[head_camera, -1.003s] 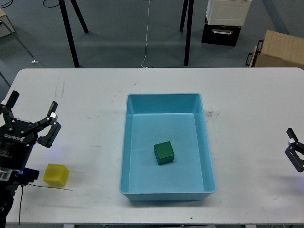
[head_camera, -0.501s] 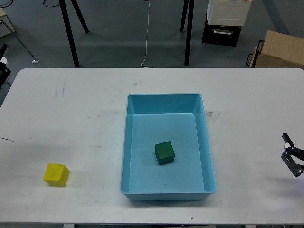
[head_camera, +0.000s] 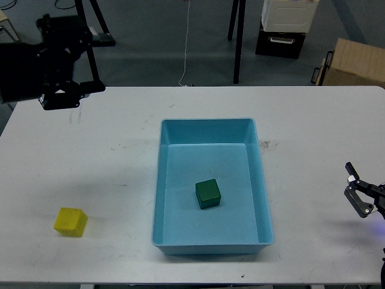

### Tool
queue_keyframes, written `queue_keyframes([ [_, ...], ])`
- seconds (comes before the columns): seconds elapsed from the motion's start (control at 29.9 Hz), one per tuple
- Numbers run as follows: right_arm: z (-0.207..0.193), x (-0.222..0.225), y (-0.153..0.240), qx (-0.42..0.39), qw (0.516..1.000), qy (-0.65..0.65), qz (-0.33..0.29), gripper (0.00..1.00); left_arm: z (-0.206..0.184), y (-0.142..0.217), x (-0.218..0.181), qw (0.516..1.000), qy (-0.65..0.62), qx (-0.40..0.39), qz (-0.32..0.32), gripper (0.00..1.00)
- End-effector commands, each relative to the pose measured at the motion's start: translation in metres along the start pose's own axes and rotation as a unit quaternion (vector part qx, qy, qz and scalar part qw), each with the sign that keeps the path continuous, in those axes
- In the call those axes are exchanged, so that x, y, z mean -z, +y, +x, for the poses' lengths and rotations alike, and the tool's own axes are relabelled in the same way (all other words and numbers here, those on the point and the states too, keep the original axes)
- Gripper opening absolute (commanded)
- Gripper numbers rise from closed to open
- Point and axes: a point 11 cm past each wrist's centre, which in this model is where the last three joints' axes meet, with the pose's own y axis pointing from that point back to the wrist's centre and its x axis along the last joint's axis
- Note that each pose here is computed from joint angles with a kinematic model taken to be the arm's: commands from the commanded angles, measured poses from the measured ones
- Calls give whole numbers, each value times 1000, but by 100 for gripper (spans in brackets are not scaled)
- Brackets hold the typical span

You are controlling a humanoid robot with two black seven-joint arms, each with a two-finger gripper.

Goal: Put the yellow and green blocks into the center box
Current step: 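Move the left gripper down toward the yellow cube, then grasp the yellow cube with the left gripper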

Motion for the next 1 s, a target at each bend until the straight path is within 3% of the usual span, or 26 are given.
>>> queue_keyframes([
  [0.0, -1, 0, 0, 1, 1000, 1, -1, 100, -19, -29, 4, 994, -70, 42, 77, 100],
  [0.2, 1, -2, 0, 0, 1000, -4, 2, 100, -43, -43, 67, 956, -177, 80, 219, 100],
  [0.33, 2, -4, 1, -1, 1000, -8, 4, 100, -56, -22, 102, 928, -228, 96, 278, 100],
  [0.53, 4, -10, 0, -2, 1000, -11, -4, 100, -81, 7, 183, 891, -232, 137, 366, 100],
  [0.97, 2, -14, -5, 1, 1000, -11, -17, 100, -94, 10, 210, 882, -239, 147, 378, 100],
])
